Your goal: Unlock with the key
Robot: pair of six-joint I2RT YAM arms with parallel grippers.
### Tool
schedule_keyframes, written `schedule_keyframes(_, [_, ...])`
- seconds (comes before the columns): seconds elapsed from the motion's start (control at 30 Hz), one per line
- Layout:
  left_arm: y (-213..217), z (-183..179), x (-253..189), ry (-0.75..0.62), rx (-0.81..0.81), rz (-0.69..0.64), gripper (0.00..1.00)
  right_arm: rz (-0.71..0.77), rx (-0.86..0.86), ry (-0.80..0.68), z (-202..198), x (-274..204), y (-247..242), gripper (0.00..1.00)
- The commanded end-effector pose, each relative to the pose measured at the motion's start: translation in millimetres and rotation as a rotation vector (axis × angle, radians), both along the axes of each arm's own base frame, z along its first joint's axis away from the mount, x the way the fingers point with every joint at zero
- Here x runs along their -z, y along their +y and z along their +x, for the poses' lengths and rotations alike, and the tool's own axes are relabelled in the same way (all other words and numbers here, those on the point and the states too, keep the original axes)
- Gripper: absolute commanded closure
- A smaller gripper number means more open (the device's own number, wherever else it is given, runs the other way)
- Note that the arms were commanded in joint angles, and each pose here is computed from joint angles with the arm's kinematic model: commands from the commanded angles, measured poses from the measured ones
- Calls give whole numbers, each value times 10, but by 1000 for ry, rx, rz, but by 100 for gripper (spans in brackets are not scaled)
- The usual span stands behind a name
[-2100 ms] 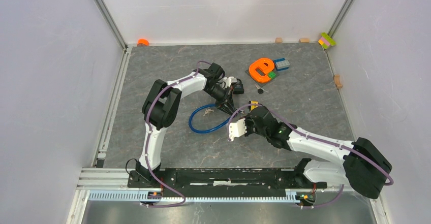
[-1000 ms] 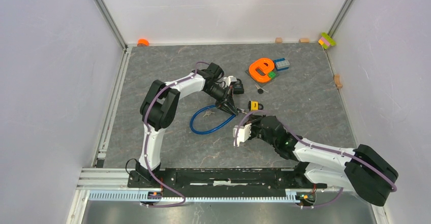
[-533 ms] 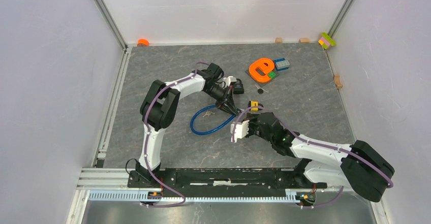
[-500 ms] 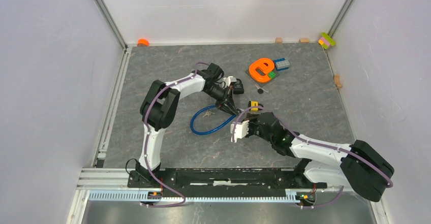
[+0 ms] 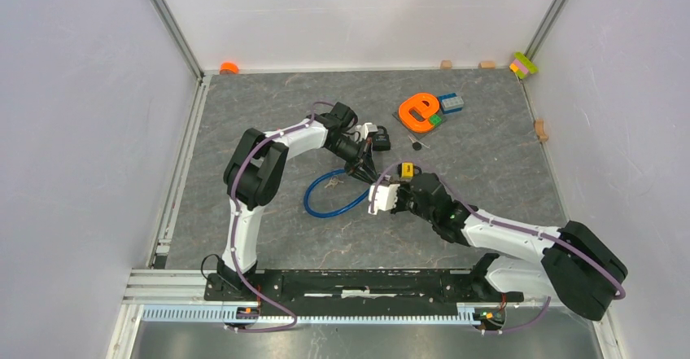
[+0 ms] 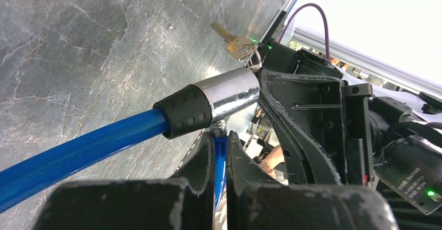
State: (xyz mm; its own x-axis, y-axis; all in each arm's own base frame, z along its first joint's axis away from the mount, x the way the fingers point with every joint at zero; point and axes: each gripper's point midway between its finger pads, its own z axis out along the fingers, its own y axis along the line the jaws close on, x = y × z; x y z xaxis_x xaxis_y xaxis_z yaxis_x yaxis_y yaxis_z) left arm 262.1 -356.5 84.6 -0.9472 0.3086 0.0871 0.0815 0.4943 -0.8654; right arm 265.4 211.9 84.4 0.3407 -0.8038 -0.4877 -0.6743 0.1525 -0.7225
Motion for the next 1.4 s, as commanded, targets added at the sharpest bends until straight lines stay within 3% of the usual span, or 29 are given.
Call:
schedule_keyframes(0.0, [-86, -101, -431, -55, 46, -114, 98, 197, 34, 81, 94, -284, 183, 100])
schedule_keyframes(0.5, [-48, -83, -445, -216, 54, -116, 98, 553, 122, 504, 224, -341, 255, 100])
schedule_keyframes(1.0, [-26, -80, -341, -300, 93, -68, 98, 691, 162, 714, 292, -290, 193, 100])
schedule_keyframes(1.37, [41, -69, -265, -339, 138, 2, 98, 682, 271, 678, 420, -212, 31, 100])
